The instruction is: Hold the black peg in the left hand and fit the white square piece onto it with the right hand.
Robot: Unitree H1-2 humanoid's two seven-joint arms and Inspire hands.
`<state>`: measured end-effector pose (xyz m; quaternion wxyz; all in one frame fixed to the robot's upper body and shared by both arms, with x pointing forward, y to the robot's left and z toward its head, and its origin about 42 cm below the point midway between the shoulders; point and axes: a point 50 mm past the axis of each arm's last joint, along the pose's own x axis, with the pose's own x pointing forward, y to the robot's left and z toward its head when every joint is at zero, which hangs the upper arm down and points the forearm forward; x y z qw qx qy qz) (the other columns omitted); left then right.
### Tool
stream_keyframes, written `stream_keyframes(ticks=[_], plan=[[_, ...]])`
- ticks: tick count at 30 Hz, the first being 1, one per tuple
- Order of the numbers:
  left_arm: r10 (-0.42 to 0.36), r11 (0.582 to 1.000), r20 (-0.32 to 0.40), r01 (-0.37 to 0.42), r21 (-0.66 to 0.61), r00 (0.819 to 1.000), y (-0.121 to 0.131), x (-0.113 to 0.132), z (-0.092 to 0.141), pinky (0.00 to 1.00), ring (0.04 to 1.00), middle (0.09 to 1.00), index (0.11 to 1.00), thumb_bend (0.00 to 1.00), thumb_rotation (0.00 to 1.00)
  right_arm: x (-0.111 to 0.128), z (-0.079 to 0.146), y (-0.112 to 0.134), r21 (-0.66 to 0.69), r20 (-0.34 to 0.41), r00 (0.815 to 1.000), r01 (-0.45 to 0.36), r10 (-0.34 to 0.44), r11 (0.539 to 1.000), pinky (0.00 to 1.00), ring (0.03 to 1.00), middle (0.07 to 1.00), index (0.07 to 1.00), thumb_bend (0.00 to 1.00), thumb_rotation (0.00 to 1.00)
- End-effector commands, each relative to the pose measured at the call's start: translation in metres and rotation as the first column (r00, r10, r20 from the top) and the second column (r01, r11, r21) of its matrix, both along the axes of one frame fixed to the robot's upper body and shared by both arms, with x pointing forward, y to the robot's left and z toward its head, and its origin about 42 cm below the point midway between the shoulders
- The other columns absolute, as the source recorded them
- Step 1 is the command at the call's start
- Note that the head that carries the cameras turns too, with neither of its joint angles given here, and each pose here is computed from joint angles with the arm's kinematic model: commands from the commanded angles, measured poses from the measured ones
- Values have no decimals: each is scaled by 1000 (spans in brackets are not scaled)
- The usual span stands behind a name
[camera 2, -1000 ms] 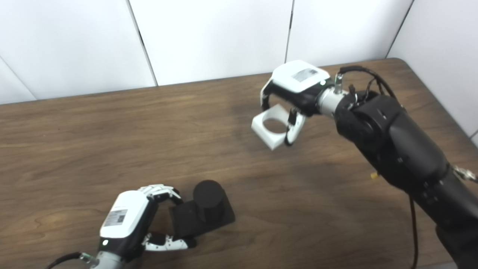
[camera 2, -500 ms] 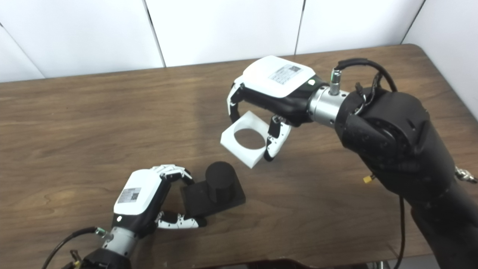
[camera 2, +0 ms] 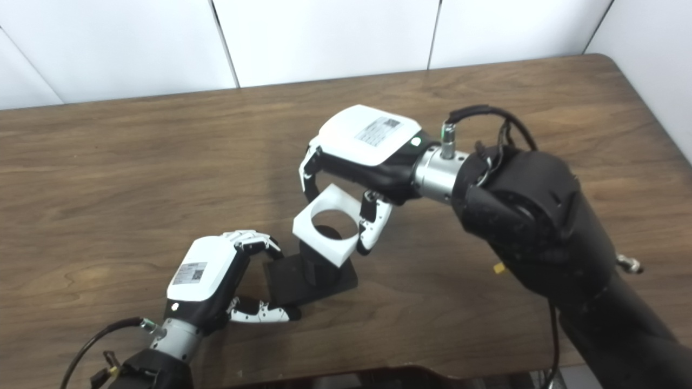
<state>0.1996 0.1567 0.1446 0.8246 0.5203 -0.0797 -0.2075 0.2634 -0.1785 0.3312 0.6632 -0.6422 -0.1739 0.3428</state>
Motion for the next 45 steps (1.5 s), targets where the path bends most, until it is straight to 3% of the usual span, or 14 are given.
stream_keyframes(ticks=[1, 26, 45], plan=[[-26, 1000, -23, 26, 6, 999, -4, -2, 1, 785, 796, 735, 485, 520, 46, 3, 7, 2, -2, 61, 998, -6, 6, 1000, 775, 855, 747, 483, 524, 132], [-23, 1000, -20, 23, 4, 1000, -9, -2, 7, 773, 796, 735, 485, 520, 47, 13, -16, 17, 13, 4, 1000, -10, 10, 1000, 813, 869, 752, 483, 523, 132], [-16, 1000, -21, 16, 3, 1000, -9, -1, 11, 767, 800, 738, 486, 520, 47, 11, -9, 12, -45, 7, 1000, -25, 26, 999, 805, 862, 747, 484, 524, 135]])
